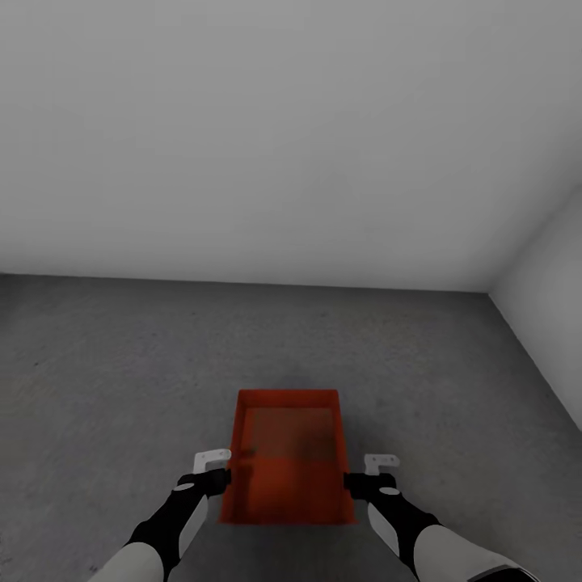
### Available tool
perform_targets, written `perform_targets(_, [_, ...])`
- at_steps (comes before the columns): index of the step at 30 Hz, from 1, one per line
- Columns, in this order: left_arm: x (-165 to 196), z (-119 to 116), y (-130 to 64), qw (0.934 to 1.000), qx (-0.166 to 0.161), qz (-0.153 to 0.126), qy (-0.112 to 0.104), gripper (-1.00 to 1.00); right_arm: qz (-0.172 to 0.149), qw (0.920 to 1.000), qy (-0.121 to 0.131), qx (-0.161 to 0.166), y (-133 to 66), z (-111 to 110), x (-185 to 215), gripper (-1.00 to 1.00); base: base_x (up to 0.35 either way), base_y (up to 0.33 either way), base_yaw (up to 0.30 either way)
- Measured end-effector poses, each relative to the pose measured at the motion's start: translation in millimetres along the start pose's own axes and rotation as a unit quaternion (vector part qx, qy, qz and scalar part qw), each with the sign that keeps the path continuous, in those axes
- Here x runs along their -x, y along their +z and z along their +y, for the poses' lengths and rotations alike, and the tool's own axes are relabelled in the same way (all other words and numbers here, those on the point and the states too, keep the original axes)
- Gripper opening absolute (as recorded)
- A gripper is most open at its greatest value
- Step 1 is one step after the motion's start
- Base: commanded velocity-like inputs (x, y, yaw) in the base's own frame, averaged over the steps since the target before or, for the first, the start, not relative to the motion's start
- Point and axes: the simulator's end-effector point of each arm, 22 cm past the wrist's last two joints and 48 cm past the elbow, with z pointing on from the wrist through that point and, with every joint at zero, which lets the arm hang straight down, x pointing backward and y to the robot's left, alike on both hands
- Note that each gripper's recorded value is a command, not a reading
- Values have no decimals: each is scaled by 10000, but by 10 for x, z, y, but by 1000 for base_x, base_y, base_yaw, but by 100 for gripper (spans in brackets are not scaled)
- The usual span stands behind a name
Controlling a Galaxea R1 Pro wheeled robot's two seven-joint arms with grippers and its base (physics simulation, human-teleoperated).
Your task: Move the two storage containers from the living room to the garage. In the garage, place one container on the floor and stack the other container on top of it (either order is fine).
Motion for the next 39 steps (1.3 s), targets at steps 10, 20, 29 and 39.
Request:
perform_targets(10, [90,6,-167,10000,7,0,3,100,4,10000,-2,4,-166,1,90,100,0,0,0])
perform_targets(20, [170,10,-330,10000,3,4,1,100,2,10000,-3,5,-329,-4,178,100,0,0,0])
perform_targets(29, [238,16,-475,10000,6,12,6,100,-23,10000,4,12,-472,-2,279,100,0,0,0])
perform_targets(39, [302,13,-633,10000,19,32,85,100,-15,10000,10,18,-629,3,349,100,0,0,0])
